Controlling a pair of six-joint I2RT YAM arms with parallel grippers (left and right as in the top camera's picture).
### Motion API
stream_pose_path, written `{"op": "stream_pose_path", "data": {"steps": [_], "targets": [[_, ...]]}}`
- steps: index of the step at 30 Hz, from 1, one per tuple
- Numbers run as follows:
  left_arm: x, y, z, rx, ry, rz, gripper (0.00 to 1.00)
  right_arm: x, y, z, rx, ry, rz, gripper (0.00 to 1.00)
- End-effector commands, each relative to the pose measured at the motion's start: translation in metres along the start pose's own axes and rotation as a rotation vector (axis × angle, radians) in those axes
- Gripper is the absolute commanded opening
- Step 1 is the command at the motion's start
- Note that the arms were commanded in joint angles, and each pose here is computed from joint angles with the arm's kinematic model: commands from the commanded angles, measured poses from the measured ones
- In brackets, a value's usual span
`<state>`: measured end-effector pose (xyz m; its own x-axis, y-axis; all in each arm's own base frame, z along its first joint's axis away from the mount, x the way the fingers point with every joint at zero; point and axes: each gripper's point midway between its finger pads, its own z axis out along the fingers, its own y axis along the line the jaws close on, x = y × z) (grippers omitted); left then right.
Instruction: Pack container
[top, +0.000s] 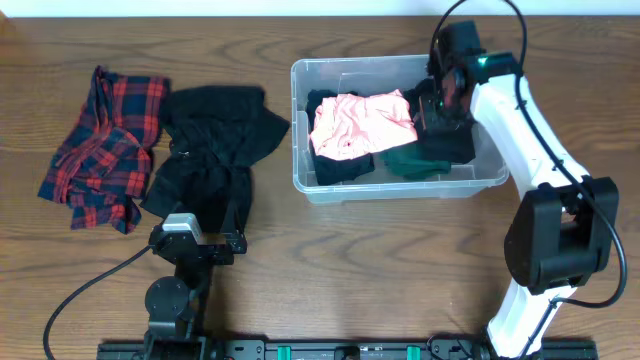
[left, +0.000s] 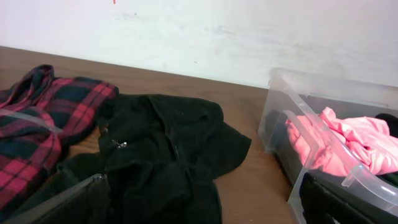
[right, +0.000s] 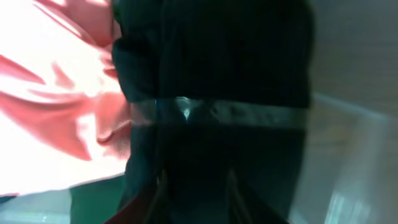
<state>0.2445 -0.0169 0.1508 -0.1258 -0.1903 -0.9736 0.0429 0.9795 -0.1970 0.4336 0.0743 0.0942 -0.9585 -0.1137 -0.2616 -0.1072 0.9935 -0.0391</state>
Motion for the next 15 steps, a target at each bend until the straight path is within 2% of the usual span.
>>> {"op": "stream_pose_path", "data": {"steps": [1, 8, 15], "targets": [[0.016, 0.007, 0.001, -0.03, 0.049, 0.006, 0.98, 0.018, 0.008, 0.022, -0.034, 0.034, 0.011, 0.29], [0.016, 0.007, 0.001, -0.03, 0.049, 0.006, 0.98, 0.048, 0.011, 0.066, -0.043, 0.046, 0.023, 0.29], [0.016, 0.007, 0.001, -0.03, 0.049, 0.006, 0.98, 0.038, 0.011, 0.052, -0.046, 0.026, 0.024, 0.29]]}}
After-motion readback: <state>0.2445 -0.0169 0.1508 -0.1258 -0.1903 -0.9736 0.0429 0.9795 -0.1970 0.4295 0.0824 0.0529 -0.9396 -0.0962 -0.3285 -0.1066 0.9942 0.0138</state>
